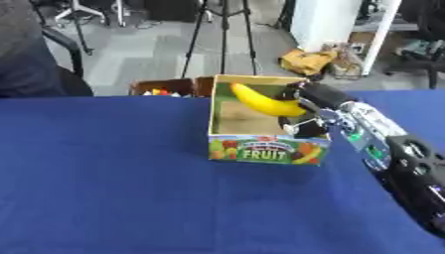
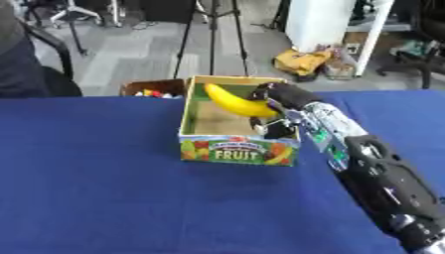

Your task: Pick up objects on the table and place them in the box.

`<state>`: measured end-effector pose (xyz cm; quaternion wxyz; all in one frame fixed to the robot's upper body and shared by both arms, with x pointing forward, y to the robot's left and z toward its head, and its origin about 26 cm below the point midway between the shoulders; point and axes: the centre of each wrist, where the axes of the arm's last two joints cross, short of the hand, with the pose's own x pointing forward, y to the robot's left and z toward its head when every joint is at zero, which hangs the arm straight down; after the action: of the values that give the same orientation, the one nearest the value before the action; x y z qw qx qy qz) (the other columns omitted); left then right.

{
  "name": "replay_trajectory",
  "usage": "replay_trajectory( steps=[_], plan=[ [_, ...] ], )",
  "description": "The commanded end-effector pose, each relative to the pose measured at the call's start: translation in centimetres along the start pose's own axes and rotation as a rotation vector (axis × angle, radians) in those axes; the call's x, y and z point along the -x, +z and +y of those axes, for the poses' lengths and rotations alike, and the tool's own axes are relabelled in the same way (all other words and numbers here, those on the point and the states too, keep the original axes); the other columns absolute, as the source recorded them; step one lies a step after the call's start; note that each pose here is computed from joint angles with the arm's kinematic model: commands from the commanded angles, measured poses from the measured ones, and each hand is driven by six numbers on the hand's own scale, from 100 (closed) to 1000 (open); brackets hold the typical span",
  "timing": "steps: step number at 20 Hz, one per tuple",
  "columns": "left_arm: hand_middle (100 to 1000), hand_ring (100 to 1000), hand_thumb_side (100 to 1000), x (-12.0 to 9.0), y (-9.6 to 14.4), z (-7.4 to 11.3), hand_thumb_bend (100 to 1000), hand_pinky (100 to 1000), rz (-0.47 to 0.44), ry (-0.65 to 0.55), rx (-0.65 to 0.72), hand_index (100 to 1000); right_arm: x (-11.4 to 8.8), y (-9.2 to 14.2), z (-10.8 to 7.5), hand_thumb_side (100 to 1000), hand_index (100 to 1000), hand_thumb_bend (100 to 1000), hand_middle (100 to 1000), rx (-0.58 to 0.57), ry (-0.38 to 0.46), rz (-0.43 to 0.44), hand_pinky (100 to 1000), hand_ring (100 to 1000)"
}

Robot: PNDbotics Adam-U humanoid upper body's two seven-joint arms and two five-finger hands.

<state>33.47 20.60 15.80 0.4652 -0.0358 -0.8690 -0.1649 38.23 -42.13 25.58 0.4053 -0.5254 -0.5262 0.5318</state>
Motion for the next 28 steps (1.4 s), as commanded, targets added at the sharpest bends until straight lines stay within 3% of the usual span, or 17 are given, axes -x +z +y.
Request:
replay_trajectory(
  steps=[1, 2, 4, 7, 9, 18, 28],
  plan=[
    [766, 534, 817, -0.99, -0.36, 0.51, 671, 446, -0.034, -0.015, 0.010, 669, 0.47, 0.23, 1.89, 252, 559, 100, 763, -0.085, 0.013, 0.017, 663, 925],
    [766, 534, 817, -1.02, -0.38, 0.49, 672, 446, -0.035, -0.014, 0.010, 669, 0.41, 0.20, 1.92, 256, 607, 100, 763, -0.087, 0.014, 0.014, 664, 925],
    [766, 534, 817, -1.07, -0.43, 0.45, 674, 446, -0.038, -0.012, 0.011, 669, 0.30, 0.15, 1.98, 255, 617, 100, 764, -0.090, 0.014, 0.007, 664, 926],
    [766, 533, 817, -1.06, -0.44, 0.44, 675, 446, -0.039, -0.011, 0.012, 669, 0.18, 0.10, 2.08, 257, 764, 100, 766, -0.093, 0.014, -0.002, 666, 927],
    [766, 533, 817, -1.03, -0.45, 0.43, 676, 447, -0.038, -0.010, 0.012, 669, 0.15, 0.10, 2.08, 256, 817, 100, 768, -0.093, 0.015, -0.005, 666, 927],
    [767, 533, 816, -0.96, -0.48, 0.40, 681, 447, -0.038, -0.010, 0.013, 669, 0.04, 0.32, 2.23, 269, 866, 100, 776, -0.104, 0.011, -0.024, 671, 933],
    [767, 533, 815, -0.95, -0.47, 0.36, 687, 448, -0.039, -0.008, 0.016, 669, 0.17, 0.35, 2.17, 349, 960, 100, 826, -0.205, 0.004, -0.061, 711, 965]
  ],
)
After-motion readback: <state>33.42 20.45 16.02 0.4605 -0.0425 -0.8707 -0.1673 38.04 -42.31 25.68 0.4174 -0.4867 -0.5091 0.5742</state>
